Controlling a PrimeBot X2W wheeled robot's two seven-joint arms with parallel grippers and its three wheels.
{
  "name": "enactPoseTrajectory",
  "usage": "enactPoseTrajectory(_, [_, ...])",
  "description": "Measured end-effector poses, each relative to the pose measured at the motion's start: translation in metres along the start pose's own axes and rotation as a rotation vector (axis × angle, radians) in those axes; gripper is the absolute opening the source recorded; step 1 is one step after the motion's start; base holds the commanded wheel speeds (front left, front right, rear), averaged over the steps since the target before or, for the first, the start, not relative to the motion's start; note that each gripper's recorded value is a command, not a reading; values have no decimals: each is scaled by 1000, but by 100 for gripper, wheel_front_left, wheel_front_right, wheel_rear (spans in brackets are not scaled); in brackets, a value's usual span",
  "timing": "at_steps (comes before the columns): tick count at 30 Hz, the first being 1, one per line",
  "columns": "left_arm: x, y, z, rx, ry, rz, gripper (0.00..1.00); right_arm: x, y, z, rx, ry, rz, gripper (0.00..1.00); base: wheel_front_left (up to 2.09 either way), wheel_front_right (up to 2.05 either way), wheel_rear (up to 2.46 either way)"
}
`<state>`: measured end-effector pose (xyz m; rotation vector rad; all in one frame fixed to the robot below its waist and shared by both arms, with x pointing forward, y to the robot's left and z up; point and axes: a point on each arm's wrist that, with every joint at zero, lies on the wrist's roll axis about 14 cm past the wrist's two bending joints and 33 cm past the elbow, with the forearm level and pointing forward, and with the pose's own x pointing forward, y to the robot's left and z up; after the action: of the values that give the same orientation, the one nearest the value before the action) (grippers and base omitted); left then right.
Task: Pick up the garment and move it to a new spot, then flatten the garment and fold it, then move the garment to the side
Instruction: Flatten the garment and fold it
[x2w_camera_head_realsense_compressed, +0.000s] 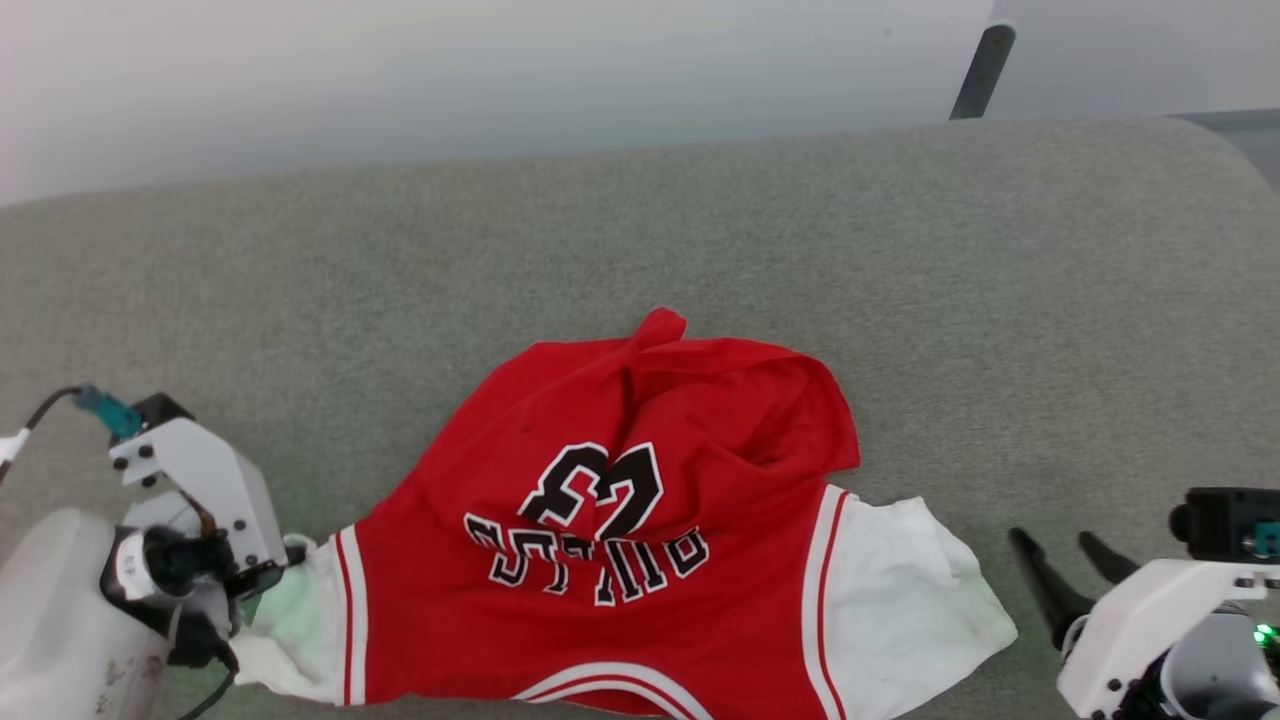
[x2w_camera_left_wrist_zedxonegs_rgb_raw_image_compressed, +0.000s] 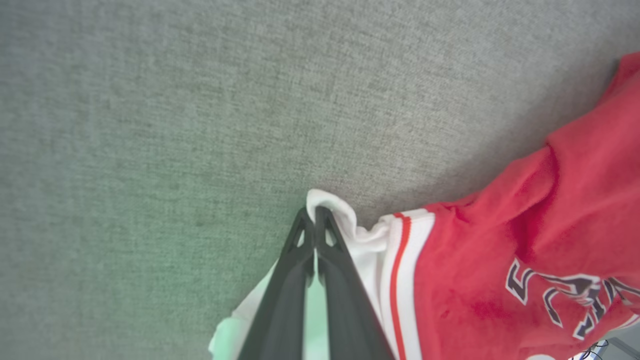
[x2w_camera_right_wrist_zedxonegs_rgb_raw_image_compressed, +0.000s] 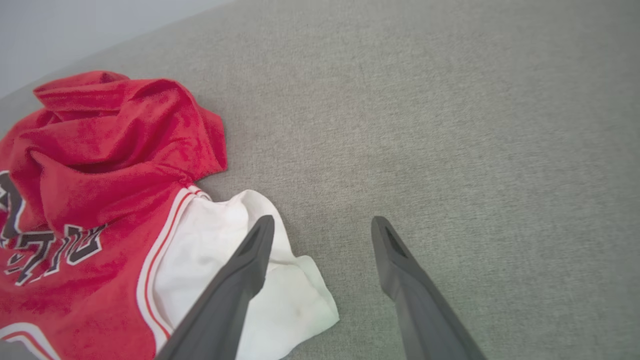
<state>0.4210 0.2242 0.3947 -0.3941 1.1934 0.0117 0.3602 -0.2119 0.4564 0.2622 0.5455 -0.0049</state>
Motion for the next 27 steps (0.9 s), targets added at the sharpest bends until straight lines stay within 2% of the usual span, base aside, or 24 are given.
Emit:
enactPoseTrajectory(16, [9, -9, 7, 19, -11, -26, 0, 52, 36, -40, -46, 248, 95, 100, 0, 0, 0])
enactPoseTrajectory(17, [10, -9, 7, 18, -13, -27, 0, 55, 38, -45, -54, 274, 100, 46, 0, 0, 0])
enactPoseTrajectory(18, [10, -9, 7, 16, -13, -27, 0, 56, 40, -50, -61, 296, 105, 0, 0, 0, 0])
enactPoseTrajectory(27, [8, -9, 10, 24, -28, -38, 0, 68, 44, -39, -70, 320, 110, 0, 0, 0, 0])
